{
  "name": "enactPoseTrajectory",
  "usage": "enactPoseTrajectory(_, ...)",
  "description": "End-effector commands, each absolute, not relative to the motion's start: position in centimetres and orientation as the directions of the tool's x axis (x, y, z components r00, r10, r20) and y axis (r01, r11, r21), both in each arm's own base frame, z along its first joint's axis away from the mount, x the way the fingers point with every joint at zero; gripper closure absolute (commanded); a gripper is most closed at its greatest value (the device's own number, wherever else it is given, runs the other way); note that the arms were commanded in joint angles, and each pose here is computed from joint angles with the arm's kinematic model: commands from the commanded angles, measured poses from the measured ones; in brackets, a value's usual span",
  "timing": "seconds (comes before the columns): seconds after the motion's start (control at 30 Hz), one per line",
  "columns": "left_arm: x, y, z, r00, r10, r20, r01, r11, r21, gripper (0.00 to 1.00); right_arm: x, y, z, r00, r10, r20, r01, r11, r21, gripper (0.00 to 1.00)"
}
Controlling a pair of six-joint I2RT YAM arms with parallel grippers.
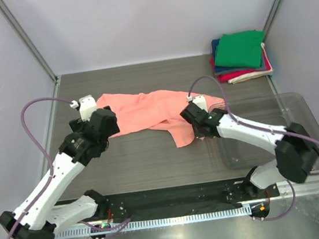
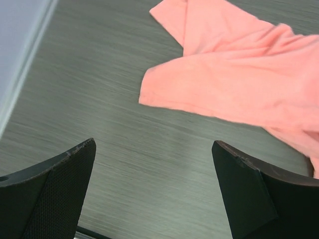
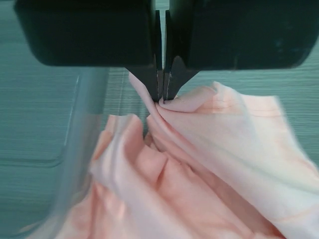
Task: Fold and stack the t-shirts
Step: Flatten the tshirt out
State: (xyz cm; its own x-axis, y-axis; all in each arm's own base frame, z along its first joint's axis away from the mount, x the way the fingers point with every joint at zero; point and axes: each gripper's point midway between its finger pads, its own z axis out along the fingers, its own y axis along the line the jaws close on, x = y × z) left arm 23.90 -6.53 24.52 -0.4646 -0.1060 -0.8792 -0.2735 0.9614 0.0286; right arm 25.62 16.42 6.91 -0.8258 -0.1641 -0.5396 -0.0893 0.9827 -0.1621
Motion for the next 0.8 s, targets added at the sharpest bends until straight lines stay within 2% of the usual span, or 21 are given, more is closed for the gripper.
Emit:
enactPoseTrajectory(0.0,27.4,-8.5,22.0,-0.545,-0.242,-0.803,-0.239,0.963,-0.127,0.0,25.9,15.9,10.2,-0.772,-0.12,-0.624,-0.071,0.992,-0.103,0.99)
enactPoseTrajectory(0.17,28.7,-10.1,16.0,-0.637,-0.322,-0.7,-0.268,0.944,-0.19,0.07,25.1,16.7,9.5,-0.796,-0.134,-0.59,-0.118,0.991,-0.066,0.99)
enactPoseTrajectory(0.37,29.0,-8.9,9.6,-0.689,-0.374,-0.621,-0.358,0.92,-0.157,0.11,24.5,17.5,8.6,-0.808,-0.141,-0.572,-0.157,0.987,-0.021,0.99)
enactPoseTrajectory(0.67,31.2,-4.7,5.2,-0.639,-0.492,-0.591,-0.515,0.845,-0.146,0.14,23.8,17.7,7.6,-0.818,-0.177,-0.547,-0.202,0.979,-0.015,0.99)
enactPoseTrajectory(0.77,31.8,-3.7,3.7,-0.607,-0.533,-0.59,-0.562,0.812,-0.156,0.17,23.4,17.9,7.2,-0.827,-0.187,-0.53,-0.217,0.976,-0.005,0.99)
